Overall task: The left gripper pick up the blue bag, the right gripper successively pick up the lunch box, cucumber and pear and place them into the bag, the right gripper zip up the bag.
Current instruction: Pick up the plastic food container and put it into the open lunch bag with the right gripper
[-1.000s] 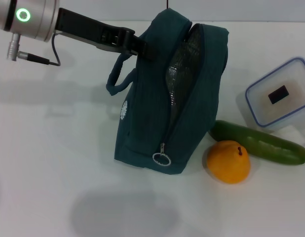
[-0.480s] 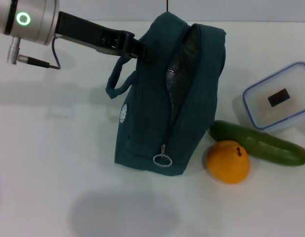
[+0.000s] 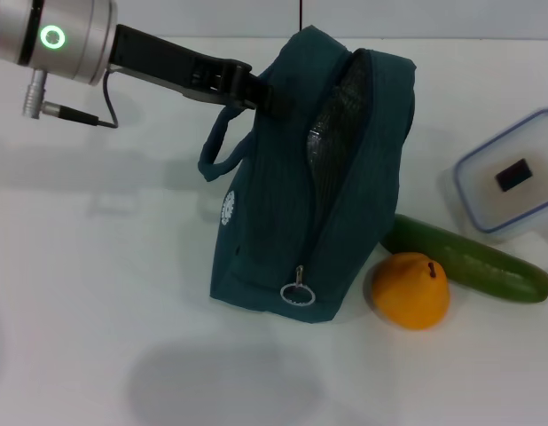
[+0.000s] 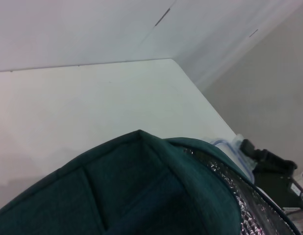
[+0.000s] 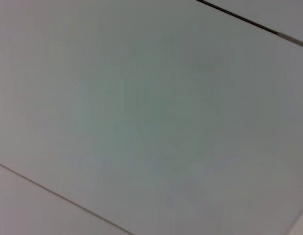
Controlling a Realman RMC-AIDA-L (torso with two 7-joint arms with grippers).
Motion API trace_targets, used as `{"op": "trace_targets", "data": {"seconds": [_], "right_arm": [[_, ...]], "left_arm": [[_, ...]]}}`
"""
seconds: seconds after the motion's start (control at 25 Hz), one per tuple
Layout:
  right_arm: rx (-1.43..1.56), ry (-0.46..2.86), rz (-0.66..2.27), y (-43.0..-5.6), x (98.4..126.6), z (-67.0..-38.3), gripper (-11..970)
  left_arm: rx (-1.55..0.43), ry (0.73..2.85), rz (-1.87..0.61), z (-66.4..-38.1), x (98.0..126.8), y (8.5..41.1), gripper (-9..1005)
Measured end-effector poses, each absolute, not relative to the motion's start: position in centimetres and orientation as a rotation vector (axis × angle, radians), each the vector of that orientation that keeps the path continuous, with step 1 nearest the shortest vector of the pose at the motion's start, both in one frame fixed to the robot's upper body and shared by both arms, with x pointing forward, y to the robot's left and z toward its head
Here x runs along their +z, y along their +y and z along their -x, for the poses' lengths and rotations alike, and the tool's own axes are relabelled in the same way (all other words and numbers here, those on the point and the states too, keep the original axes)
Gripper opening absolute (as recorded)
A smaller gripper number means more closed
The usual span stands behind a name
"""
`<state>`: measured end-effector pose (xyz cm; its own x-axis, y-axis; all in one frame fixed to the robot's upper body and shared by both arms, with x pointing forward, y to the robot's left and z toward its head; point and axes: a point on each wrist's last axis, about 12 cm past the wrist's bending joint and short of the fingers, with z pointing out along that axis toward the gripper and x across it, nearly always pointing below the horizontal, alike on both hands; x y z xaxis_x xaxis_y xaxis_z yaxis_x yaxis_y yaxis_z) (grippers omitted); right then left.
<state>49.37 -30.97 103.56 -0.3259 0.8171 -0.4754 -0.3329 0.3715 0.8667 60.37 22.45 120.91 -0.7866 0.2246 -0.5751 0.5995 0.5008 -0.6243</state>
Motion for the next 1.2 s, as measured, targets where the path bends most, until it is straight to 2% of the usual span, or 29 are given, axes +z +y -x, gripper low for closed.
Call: {"op": "trace_targets", "data": {"seconds": [0.68,1.2], "right_arm": [[1.298,1.404,-0.427,-31.2,104.6,-49.2,91],[1.382,1.170,-0.303,-31.0,108.1,-50.3,92]], "left_arm": [[-1.214,2.332,-0.676,-60.2,120.7,22.6,45],[-1.215,2.325,-0.695,-60.6,121.3,22.0,45]]}}
